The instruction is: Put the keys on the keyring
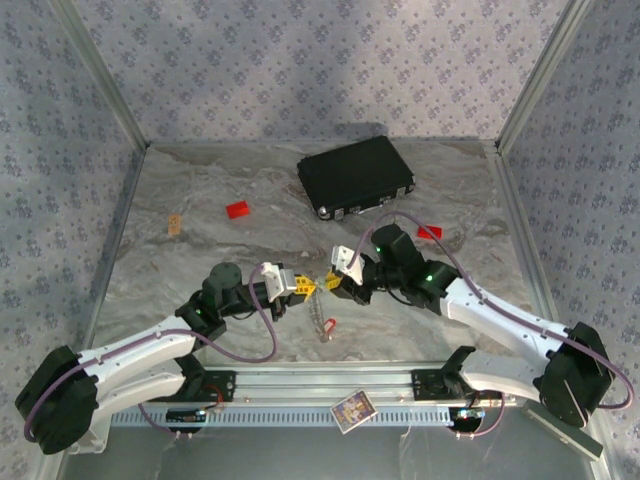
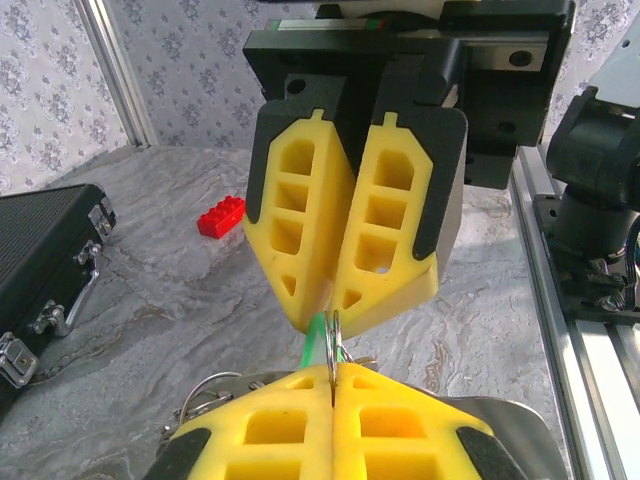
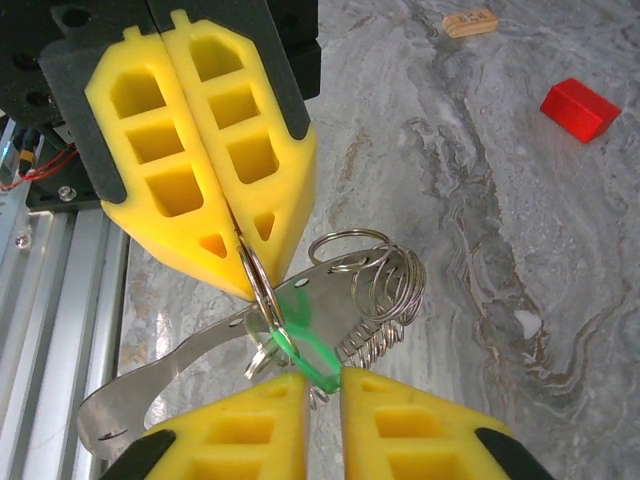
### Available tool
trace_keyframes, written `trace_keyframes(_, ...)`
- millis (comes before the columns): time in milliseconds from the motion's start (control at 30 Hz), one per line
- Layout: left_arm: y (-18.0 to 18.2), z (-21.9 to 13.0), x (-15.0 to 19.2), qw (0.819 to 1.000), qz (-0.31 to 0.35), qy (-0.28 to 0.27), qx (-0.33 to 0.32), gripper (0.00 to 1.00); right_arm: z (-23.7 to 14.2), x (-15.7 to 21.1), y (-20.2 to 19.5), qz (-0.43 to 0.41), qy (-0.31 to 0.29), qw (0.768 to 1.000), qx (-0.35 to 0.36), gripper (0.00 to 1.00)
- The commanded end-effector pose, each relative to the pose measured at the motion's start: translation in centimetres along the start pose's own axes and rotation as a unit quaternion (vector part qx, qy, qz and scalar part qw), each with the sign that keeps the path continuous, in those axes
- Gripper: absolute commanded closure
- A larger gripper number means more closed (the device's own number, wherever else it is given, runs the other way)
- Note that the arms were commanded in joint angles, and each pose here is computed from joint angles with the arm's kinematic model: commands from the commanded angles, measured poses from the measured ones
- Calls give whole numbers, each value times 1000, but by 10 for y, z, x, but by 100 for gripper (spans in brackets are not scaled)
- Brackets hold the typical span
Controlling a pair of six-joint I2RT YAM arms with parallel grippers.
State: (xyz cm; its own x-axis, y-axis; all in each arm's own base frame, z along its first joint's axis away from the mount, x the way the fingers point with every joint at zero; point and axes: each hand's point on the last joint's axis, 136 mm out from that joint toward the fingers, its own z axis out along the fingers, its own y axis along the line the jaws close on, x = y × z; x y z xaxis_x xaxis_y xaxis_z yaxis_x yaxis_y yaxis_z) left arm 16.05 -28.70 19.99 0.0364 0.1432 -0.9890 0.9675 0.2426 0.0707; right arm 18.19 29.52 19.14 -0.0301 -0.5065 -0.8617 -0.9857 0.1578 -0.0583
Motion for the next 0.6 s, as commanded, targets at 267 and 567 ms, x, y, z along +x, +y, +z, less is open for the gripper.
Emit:
trace_keyframes(267, -1, -1, -31, 998, 39, -51, 8, 100, 6, -7, 9, 5, 3, 999, -34, 93)
trace_keyframes(567, -2, -2, -30, 998, 43, -46, 9, 100, -5, -8, 6, -7, 4, 1000, -12, 73)
